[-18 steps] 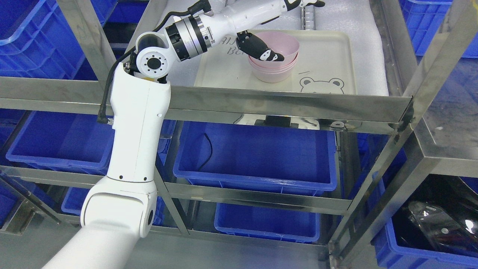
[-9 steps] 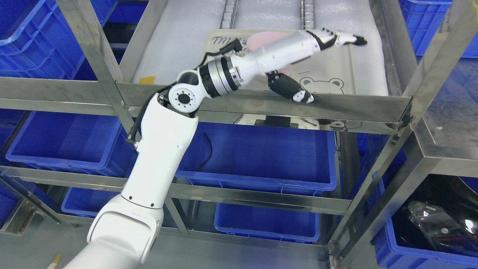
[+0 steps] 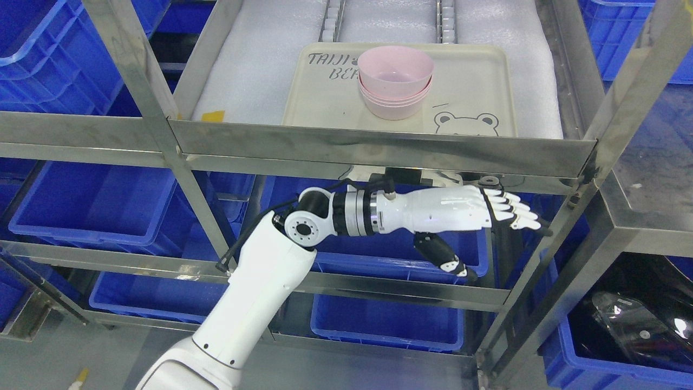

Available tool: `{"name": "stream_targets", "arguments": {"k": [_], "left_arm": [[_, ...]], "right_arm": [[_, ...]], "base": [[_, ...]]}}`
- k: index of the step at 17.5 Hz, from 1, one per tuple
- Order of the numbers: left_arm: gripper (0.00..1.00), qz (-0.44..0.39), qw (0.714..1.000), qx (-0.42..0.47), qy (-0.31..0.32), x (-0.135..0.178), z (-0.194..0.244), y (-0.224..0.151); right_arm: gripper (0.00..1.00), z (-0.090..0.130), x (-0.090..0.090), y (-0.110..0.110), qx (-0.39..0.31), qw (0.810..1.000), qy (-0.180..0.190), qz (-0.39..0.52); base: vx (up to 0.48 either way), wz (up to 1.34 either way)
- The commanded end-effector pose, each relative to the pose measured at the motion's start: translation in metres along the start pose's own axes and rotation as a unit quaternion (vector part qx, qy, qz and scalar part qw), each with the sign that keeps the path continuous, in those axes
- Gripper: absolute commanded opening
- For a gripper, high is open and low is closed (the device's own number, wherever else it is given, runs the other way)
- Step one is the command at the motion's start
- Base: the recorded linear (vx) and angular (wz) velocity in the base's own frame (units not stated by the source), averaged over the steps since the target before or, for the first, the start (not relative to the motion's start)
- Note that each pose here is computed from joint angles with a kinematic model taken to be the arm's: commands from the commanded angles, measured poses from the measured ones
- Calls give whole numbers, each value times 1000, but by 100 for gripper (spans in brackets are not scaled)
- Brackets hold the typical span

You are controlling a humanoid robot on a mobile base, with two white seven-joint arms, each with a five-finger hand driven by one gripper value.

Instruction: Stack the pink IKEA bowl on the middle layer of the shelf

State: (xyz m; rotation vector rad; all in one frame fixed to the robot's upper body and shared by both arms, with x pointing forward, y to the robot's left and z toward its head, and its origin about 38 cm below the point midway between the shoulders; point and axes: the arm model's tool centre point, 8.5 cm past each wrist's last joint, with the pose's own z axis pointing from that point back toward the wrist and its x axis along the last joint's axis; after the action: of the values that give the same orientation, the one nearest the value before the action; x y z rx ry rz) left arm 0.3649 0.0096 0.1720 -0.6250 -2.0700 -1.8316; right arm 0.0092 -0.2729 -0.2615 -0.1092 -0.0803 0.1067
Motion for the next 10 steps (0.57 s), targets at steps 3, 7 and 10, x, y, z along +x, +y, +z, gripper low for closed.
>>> {"name": "stream_targets", "arguments": {"k": [3, 7, 10], "left_arm": [[96, 167, 980, 59, 89, -10, 62, -128], [96, 260, 942, 111, 180, -23, 120, -188], [96, 276, 901, 217, 254, -40, 171, -193]], "right_arm": [[100, 0, -10, -10, -8, 1000, 4, 1], [100, 0, -10, -10, -8, 1000, 4, 1], [100, 0, -10, -10, -8, 1000, 4, 1]], "base": [[0, 0], [0, 0], [0, 0]]}}
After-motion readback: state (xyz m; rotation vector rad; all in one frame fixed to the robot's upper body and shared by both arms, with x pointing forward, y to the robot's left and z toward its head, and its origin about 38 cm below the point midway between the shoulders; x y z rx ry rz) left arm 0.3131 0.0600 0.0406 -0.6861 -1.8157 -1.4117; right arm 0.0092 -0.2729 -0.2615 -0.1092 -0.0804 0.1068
